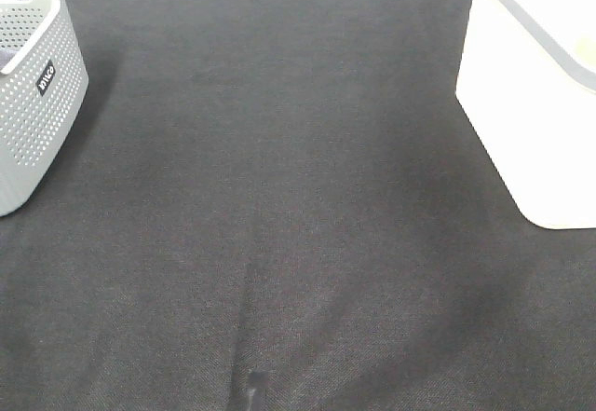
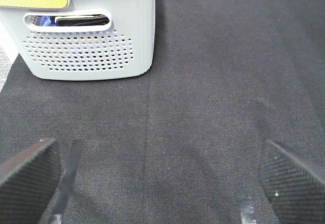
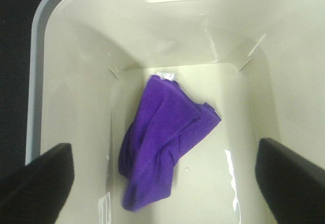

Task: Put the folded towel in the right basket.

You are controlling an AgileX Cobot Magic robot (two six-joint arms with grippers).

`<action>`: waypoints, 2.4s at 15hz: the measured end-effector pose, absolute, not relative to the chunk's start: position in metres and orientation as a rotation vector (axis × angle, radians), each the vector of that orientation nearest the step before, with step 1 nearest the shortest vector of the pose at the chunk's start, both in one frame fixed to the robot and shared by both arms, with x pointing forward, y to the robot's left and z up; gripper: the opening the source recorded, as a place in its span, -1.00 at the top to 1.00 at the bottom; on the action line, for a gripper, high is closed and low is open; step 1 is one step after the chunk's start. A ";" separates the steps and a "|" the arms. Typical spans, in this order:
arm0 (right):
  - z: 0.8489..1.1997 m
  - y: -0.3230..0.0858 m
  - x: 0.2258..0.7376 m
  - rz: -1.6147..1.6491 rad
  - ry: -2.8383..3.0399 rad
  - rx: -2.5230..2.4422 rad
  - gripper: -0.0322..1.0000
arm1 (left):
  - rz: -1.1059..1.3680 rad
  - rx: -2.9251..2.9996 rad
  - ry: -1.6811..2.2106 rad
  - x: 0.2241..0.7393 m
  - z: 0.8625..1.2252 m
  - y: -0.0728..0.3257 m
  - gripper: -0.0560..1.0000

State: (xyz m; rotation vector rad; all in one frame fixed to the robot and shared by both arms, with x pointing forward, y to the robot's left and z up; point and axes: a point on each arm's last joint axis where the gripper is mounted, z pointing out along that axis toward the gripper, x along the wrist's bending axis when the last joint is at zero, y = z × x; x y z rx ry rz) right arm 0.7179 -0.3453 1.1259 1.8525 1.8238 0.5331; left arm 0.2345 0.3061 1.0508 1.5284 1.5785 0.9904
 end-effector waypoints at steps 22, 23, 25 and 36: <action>1.073 -0.292 0.234 0.788 1.712 1.499 -0.95 | 0.990 1.528 1.578 0.234 1.051 0.306 -0.98; 1.067 -0.291 0.227 0.800 1.696 1.484 -0.95 | 0.990 1.528 1.578 0.234 1.051 0.306 -0.98; 1.055 -0.291 0.221 0.807 1.689 1.500 -0.95 | 0.990 1.528 1.578 0.234 1.051 0.306 -0.98; 1.037 -0.293 0.235 0.894 1.637 1.586 -0.95 | 0.990 1.528 1.578 0.234 1.051 0.306 -0.98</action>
